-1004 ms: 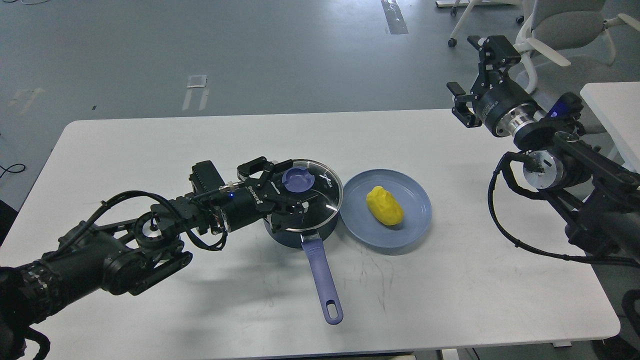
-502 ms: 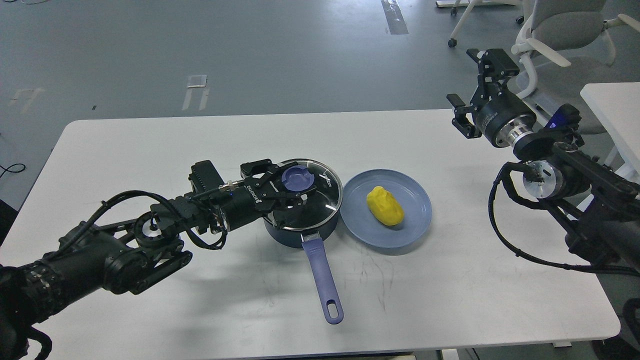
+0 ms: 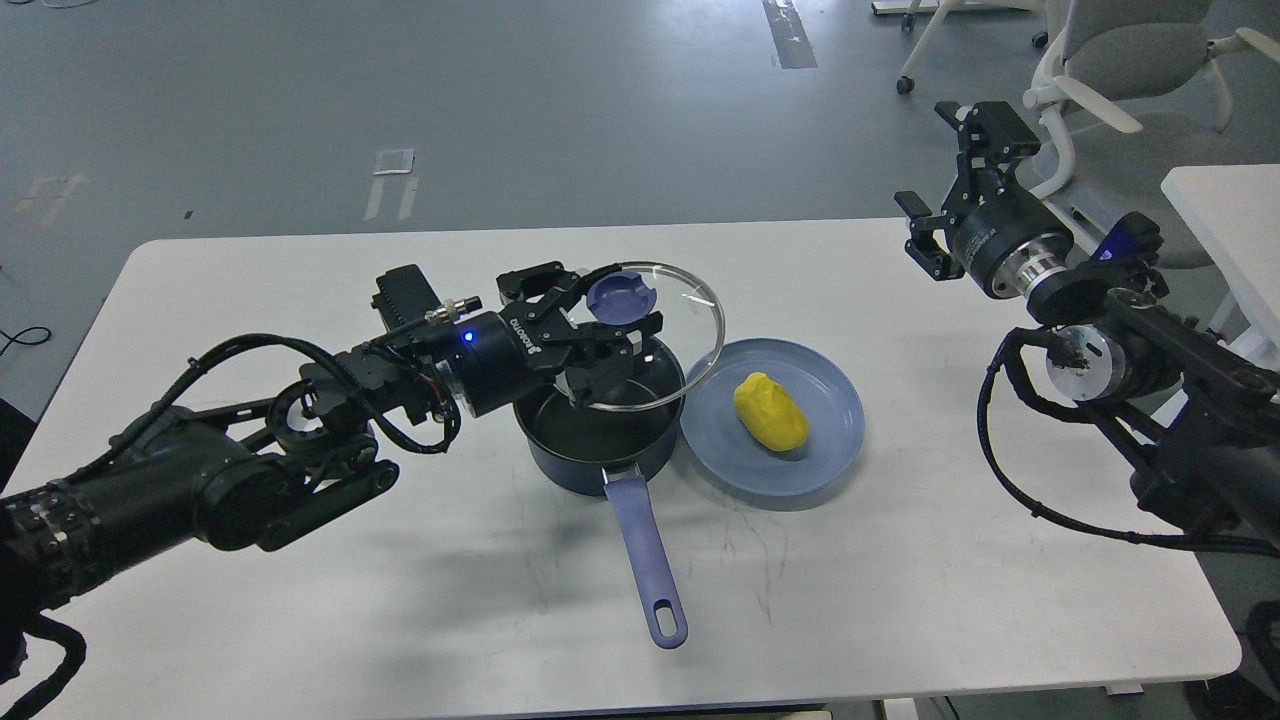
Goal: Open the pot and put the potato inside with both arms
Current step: 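Lift the glass lid off the saucepan with the left gripper, then lower the lid onto the table beside the pan and release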
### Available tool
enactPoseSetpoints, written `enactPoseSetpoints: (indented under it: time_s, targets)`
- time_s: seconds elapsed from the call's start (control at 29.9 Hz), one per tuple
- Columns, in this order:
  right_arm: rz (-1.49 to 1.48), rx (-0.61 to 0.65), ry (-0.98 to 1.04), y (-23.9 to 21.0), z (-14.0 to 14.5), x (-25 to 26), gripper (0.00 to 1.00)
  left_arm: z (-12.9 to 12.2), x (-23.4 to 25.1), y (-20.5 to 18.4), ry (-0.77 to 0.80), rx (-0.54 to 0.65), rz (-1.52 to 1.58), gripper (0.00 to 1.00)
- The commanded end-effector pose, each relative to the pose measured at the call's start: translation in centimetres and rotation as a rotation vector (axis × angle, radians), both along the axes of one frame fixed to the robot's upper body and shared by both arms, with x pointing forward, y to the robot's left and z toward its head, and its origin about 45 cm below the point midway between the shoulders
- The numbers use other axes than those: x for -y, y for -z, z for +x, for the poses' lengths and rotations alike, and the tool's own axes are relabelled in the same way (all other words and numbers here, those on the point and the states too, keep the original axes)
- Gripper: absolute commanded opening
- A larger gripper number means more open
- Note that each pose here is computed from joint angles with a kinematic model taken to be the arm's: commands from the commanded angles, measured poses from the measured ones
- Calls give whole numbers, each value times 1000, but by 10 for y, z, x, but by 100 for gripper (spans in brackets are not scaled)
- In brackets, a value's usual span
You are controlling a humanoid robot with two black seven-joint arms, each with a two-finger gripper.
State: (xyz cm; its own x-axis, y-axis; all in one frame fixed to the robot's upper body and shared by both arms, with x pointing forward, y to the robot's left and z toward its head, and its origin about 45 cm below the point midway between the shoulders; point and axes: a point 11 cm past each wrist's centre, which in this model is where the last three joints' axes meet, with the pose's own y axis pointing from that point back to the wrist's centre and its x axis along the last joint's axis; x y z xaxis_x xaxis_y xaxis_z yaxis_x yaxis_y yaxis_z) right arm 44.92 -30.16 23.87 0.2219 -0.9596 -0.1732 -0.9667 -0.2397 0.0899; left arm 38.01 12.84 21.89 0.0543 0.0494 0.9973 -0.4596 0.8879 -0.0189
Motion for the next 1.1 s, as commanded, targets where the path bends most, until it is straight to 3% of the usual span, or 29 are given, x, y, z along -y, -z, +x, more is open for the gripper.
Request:
enactPoseSetpoints:
  time_s: [0.0, 0.33, 0.44, 0.6, 0.77, 1.07]
  targets:
    - [2, 3, -2, -1, 0, -1, 100, 8, 1, -29, 11, 42, -27, 41]
    - [7, 16, -8, -7, 3, -3, 100, 30, -113, -47, -192, 97, 114, 33]
    - [11, 16, -11, -6, 3, -5, 100, 28, -146, -46, -266, 72, 125, 21]
    - [21, 17, -18, -6, 3, -11, 100, 11, -199, -23, -394, -25, 135, 19]
    - [18, 13, -16, -5, 3, -10, 100, -19, -243, 27, -490, -142, 204, 19]
    - [8, 5, -20, -1, 1, -10, 100, -44, -256, 76, -537, -246, 241, 19]
